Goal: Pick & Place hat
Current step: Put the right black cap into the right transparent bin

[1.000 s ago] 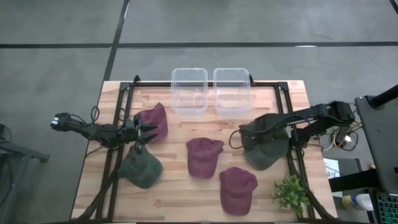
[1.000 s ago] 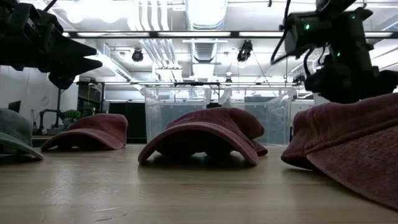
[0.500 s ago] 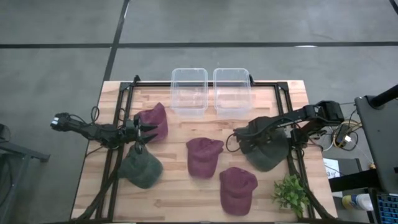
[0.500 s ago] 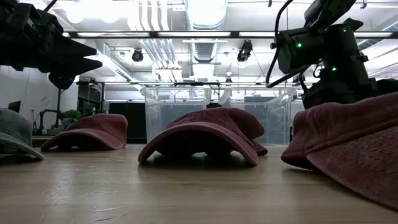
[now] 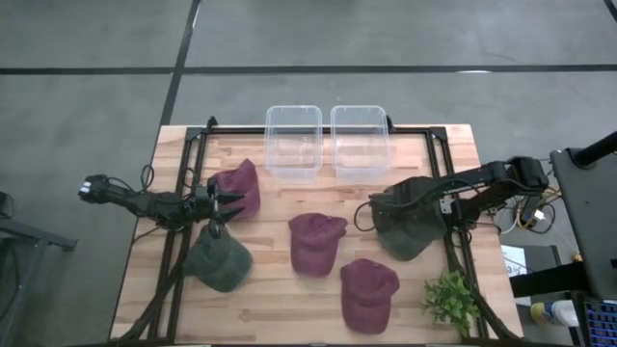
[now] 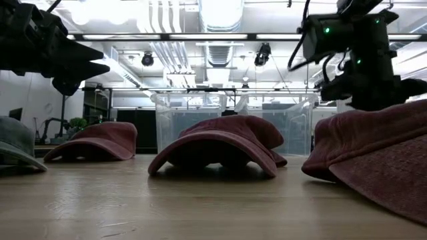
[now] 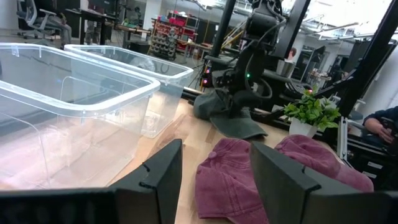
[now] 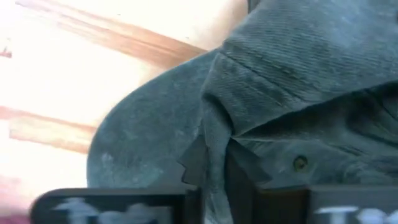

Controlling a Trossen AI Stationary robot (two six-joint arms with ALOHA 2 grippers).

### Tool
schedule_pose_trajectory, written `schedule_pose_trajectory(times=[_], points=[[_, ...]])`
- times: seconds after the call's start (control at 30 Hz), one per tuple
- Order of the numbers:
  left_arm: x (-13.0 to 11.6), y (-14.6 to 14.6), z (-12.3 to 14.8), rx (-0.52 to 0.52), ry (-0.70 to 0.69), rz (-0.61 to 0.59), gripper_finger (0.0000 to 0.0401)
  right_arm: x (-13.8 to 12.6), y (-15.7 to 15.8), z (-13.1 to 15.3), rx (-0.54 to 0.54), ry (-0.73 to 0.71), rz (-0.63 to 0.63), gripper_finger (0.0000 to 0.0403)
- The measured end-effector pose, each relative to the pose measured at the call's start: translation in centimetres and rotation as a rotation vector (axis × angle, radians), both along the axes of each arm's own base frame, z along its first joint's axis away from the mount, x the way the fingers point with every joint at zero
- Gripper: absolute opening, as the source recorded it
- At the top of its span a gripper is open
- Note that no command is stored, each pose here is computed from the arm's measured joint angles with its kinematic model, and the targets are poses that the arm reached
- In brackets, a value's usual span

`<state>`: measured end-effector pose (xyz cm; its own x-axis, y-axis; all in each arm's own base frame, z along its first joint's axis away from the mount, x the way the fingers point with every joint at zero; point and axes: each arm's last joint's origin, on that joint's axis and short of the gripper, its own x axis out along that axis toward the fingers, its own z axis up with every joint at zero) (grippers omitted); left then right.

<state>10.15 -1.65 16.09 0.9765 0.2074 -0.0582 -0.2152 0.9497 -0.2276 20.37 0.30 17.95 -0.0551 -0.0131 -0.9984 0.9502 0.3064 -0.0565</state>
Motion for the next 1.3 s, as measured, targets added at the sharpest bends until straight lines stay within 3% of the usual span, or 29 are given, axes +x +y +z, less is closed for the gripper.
schedule_pose_trajectory(times=[0.27, 0.57, 0.9, 1.13, 1.3], points=[[0.0, 0.0, 0.0, 0.001, 0.0, 0.0, 0.0181, -1.7, 0.8, 4.5, 0.006, -0.006, 0.047, 0.001], [0.0, 0.0, 0.0, 0.001, 0.0, 0.0, 0.0181, -3.3, 1.7, 13.3, 0.014, -0.044, 0.182, 0.0009], [0.0, 0.0, 0.0, 0.002, 0.002, 0.0, 0.0181, -3.7, 2.0, 21.9, 0.003, -0.405, 0.338, 0.0009], [0.0, 0.0, 0.0, 0.002, 0.002, 0.0, 0.0181, -3.8, 1.5, 27.0, -0.207, -0.648, 0.435, 0.0008], [0.0, 0.0, 0.0, 0.001, 0.002, 0.0, 0.0181, -2.4, 1.5, 30.0, -0.383, -0.833, 0.583, 0.0008]])
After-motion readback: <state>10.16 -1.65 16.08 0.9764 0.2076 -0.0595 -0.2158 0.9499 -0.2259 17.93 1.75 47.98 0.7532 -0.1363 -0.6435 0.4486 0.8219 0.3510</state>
